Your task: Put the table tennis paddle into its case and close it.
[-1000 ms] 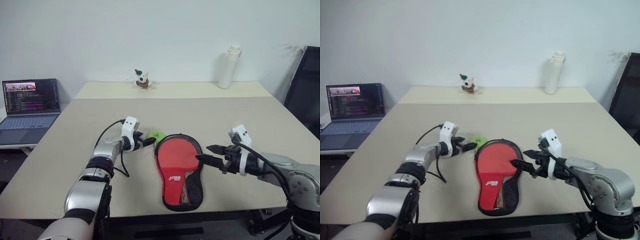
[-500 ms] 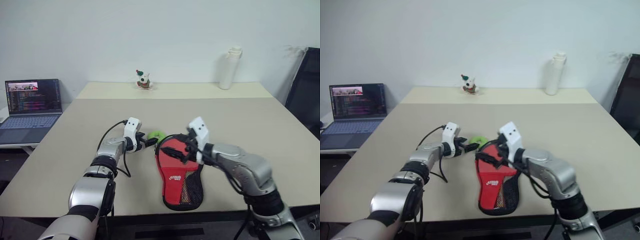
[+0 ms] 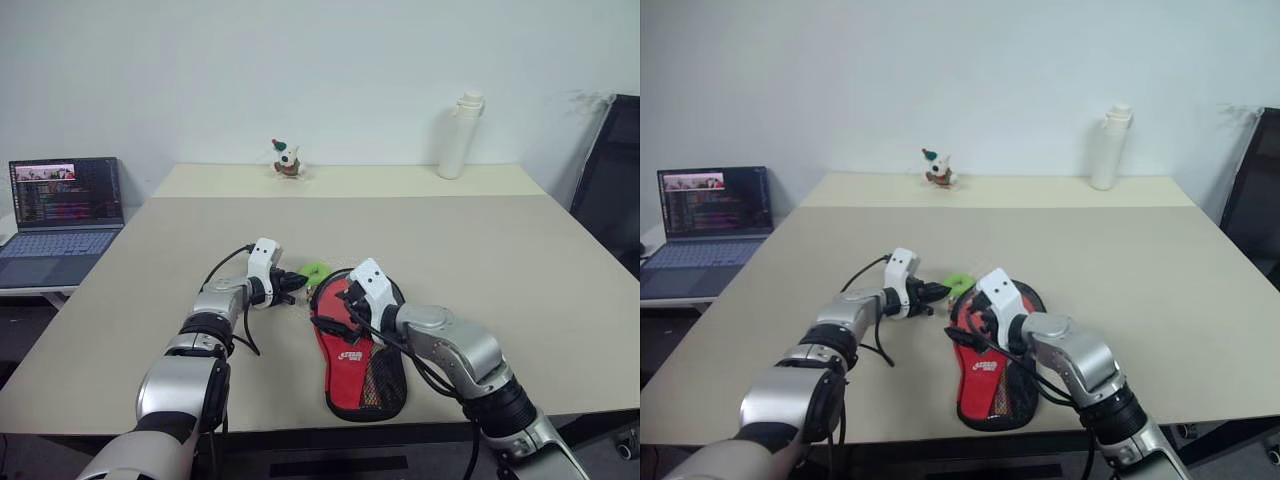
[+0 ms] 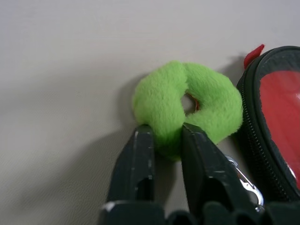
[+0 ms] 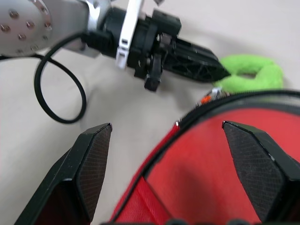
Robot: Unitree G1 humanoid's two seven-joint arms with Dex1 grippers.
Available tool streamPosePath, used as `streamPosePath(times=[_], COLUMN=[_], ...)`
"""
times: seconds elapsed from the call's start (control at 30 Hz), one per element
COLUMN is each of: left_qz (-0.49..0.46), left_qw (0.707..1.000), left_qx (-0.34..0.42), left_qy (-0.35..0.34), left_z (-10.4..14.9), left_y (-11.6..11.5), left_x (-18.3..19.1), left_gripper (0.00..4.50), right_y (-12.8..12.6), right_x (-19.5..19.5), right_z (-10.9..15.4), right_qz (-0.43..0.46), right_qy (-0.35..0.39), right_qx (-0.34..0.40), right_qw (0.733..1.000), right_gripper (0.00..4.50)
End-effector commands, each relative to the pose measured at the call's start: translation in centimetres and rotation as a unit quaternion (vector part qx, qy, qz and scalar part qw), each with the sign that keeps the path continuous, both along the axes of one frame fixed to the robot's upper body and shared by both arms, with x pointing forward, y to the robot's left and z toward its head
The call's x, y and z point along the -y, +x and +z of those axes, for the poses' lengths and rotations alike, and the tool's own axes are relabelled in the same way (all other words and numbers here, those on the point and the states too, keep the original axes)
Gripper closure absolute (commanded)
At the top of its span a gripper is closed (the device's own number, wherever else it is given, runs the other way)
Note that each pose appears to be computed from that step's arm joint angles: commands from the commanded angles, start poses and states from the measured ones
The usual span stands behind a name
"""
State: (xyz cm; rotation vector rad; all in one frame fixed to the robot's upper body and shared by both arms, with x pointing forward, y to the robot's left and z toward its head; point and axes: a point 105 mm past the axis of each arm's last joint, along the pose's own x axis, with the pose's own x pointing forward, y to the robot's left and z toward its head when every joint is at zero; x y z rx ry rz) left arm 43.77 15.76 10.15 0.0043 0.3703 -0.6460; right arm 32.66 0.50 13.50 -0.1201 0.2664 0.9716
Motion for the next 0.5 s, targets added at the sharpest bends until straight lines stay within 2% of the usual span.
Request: streamPosePath(times=[0.03, 0.1, 0.13, 0.27, 0.5], left_qz=[0.012, 0.011, 0.009, -0.002, -0.014], left_qw=[1.0, 1.0, 1.0, 1.0, 0.996], left_qx=[-0.003, 0.0, 0.002, 0.018, 0.066], left_qy=[0.008, 0.005, 0.004, -0.012, -0.051], left_z=[-0.2, 0.0, 0.0, 1.1, 4.7], left_y=[0.2, 0.3, 0.3, 0.5, 1.1], left_x=[0.0, 0.3, 0.4, 1.1, 2.0], left_gripper=[3.75, 4.35, 4.46, 4.46, 4.46], right_y=[-0.4, -0.3, -0.2, 0.3, 0.4], right_x=[-0.4, -0.4, -0.3, 0.1, 0.3], right_z=[1.3, 1.2, 1.2, 0.6, -1.2], right_qz=[0.007, 0.001, -0.002, -0.019, -0.031], right_qy=[0.013, 0.011, 0.01, -0.002, -0.029], right_qx=[0.026, 0.026, 0.027, 0.024, 0.007], right_qw=[1.0, 1.0, 1.0, 1.0, 0.999], right_gripper=[0.38, 0.38, 0.38, 0.38, 0.38])
